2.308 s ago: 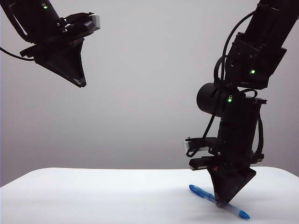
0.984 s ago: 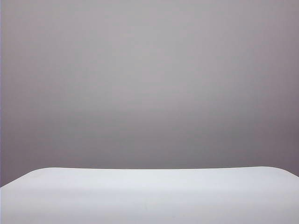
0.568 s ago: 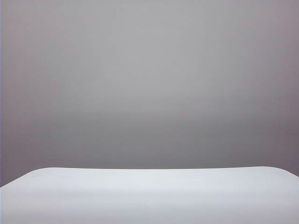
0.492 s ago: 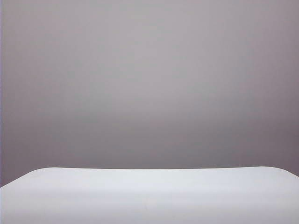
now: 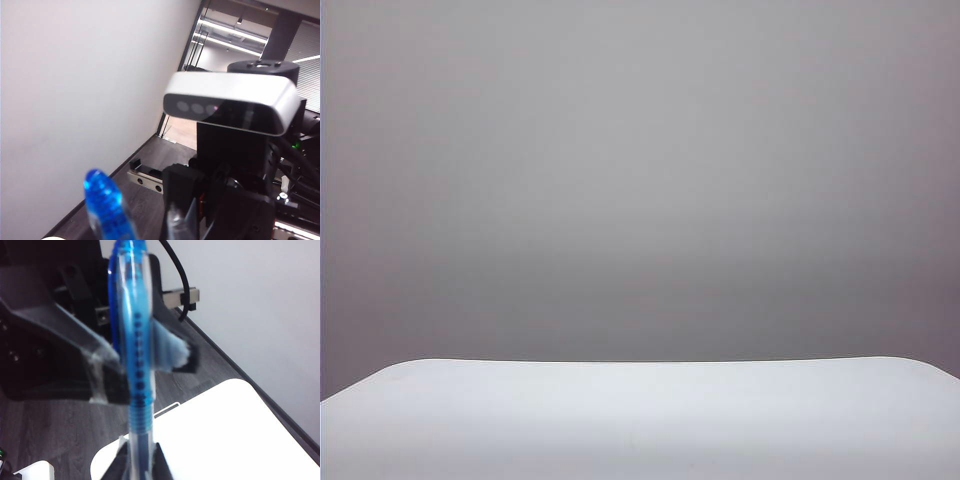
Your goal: Pick up the pen and remove the cap.
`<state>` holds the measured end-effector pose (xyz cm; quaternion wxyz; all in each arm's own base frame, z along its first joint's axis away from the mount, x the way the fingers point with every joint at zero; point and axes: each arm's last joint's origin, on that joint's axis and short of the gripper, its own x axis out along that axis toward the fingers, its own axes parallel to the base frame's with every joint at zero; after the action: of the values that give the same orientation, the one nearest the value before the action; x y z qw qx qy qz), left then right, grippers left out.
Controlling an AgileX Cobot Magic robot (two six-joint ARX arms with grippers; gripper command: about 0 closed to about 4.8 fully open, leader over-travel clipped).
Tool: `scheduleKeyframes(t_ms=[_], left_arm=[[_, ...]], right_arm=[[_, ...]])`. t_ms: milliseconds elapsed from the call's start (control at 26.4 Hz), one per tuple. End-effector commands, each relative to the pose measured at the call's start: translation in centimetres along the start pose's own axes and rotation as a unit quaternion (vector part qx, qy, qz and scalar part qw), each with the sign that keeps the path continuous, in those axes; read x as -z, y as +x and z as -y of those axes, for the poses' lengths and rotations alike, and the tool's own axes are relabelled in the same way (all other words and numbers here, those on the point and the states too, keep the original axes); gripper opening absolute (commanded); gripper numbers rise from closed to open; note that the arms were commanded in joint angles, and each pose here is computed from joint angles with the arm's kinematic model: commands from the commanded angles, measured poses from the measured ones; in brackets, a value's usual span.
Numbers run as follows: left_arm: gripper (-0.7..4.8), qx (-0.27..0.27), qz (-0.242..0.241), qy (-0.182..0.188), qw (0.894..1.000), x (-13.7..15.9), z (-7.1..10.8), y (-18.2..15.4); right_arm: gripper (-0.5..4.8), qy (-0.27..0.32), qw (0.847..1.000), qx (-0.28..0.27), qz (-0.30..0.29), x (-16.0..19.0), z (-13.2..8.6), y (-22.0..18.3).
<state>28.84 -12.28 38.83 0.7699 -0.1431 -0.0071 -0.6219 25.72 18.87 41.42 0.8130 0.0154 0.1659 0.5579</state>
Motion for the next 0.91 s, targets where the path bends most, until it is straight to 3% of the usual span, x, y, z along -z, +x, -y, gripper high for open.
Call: scheduleKeyframes(t_ms=[38,151,341,378,530,832,908], left_arm=[[1.09,0.006,0.004,0.017,1.000,-0.29,0.26,-0.01],[0.45,0.007,0.005,0.018,1.000,-0.31,0.28,-0.01],[0.05,0.011,0.003,0.018,1.000,-0.29,0.31,0.00],[-0.06,0.018,-0.001,0.018,1.000,-0.27,0.35,0.00],[-0.06,0.019,-0.002,0.018,1.000,-0.27,0.35,-0.01],[-0.06,0.033,0.000,0.012,0.999,-0.47,0.56,0.00],[-0.06,0.043,0.001,0.019,0.999,-0.61,0.71,-0.01]], right_arm=[[-0.06,-0.003,1.000,0.000,0.004,-0.26,-0.19,-0.21],[-0.06,-0.002,1.000,0.002,0.000,-0.15,-0.17,-0.20],[-0.05,-0.001,1.000,0.002,0.000,-0.14,-0.17,-0.20],[0.23,-0.002,1.000,0.001,0.000,-0.15,-0.17,-0.20],[3.02,-0.002,1.000,0.001,0.000,-0.15,-0.17,-0.20],[3.00,-0.005,1.000,-0.016,0.003,-0.17,-0.09,0.05],[2.75,-0.005,1.000,-0.023,0.003,-0.09,0.07,0.31]])
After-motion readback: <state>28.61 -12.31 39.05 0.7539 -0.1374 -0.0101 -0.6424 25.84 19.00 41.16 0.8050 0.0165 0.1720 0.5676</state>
